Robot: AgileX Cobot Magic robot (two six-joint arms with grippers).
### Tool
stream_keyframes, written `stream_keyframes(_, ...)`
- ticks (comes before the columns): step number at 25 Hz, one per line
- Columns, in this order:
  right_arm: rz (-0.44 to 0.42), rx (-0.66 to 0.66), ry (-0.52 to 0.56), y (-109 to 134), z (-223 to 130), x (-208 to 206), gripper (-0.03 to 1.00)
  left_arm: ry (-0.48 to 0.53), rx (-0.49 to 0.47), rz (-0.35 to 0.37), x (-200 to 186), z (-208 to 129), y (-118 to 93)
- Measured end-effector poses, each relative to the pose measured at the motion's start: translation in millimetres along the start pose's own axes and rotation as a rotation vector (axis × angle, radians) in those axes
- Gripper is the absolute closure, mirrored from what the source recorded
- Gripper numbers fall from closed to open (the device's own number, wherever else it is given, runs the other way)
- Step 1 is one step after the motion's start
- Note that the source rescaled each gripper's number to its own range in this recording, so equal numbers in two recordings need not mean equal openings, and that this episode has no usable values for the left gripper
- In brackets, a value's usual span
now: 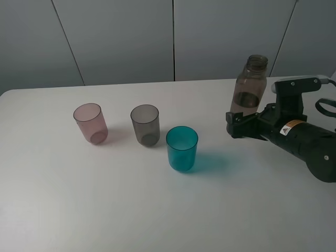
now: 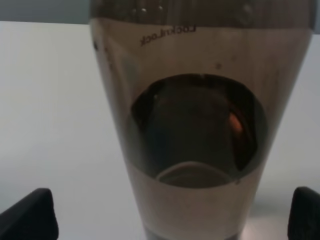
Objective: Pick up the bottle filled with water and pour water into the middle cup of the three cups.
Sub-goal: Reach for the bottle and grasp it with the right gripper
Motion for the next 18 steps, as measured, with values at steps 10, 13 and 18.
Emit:
stream_keyframes(10, -0.083, 0.025, -0.102, -7.3, -7.9, 14.8, -0.03, 0.0, -0.004, 0.0, 0.0, 0.0, 0.0)
stream_keyframes(13, -0.086, 0.026, -0.132, -6.3, -3.1, 24.6, -0.03, 0.0, -0.004, 0.0, 0.0, 0.0, 0.0)
stream_keyframes(18, -0.089, 0.029, -0.156, -4.0, 1.1, 41.4, -0.03, 0.0, -0.004, 0.0, 0.0, 0.0, 0.0)
Point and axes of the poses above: a point on each arm's last joint axis where the gripper is mounted, x pointing out along that axis toward the gripper, y along the wrist's bending axis when the last joint is at zero, z = x × y, the point moved 4 cm from there along x, pointing out along that axis toward the gripper, and after that the axes turned 11 degrees about -x, right-handed, at the moved point
